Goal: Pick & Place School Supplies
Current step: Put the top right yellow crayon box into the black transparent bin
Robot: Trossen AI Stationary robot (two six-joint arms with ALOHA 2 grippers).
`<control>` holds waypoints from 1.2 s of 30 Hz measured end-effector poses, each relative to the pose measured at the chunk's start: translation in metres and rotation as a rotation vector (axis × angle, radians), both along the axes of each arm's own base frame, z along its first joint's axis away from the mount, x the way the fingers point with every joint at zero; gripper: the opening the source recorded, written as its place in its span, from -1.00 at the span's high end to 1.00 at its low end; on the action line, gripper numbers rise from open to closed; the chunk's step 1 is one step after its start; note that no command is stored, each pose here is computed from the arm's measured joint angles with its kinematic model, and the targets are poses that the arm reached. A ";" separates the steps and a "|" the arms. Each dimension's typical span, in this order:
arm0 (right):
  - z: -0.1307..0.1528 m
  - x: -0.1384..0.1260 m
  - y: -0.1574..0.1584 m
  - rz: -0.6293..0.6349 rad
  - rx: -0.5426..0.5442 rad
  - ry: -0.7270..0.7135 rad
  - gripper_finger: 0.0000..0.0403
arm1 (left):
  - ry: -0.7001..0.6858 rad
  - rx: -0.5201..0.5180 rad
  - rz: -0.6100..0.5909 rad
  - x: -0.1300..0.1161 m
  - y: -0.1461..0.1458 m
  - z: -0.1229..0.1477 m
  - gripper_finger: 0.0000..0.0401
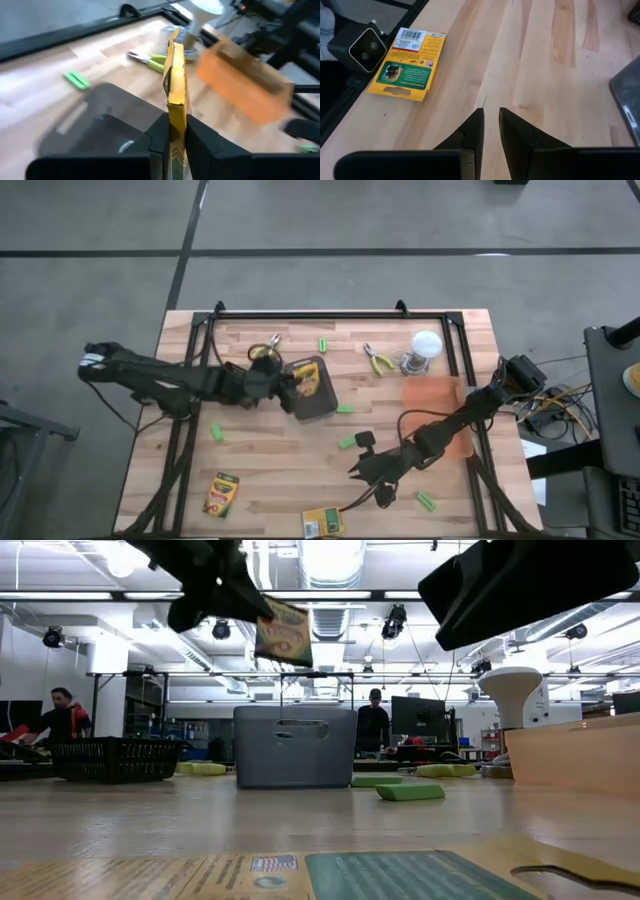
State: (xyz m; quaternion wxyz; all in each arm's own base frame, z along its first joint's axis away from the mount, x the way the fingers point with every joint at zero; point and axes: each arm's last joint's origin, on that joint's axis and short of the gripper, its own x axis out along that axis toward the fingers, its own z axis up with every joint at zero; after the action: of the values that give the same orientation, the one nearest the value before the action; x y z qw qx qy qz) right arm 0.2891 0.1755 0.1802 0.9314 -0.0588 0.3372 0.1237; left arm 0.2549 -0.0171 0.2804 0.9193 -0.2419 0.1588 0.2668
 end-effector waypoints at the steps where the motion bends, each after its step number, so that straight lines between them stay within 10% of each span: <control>1: -0.001 -0.001 0.000 -0.004 0.004 0.004 0.72 | 0.011 0.016 0.012 0.000 0.006 0.000 0.77; 36: -0.011 -0.007 -0.002 -0.019 0.015 0.029 0.72 | 0.406 0.040 -0.045 0.043 0.049 -0.083 0.70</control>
State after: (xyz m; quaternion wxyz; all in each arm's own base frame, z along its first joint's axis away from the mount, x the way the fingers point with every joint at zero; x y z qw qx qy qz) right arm 0.2824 0.1735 0.1694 0.9280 -0.0467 0.3502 0.1181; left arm 0.2984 0.0316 0.1970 0.8786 -0.1612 0.3411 0.2926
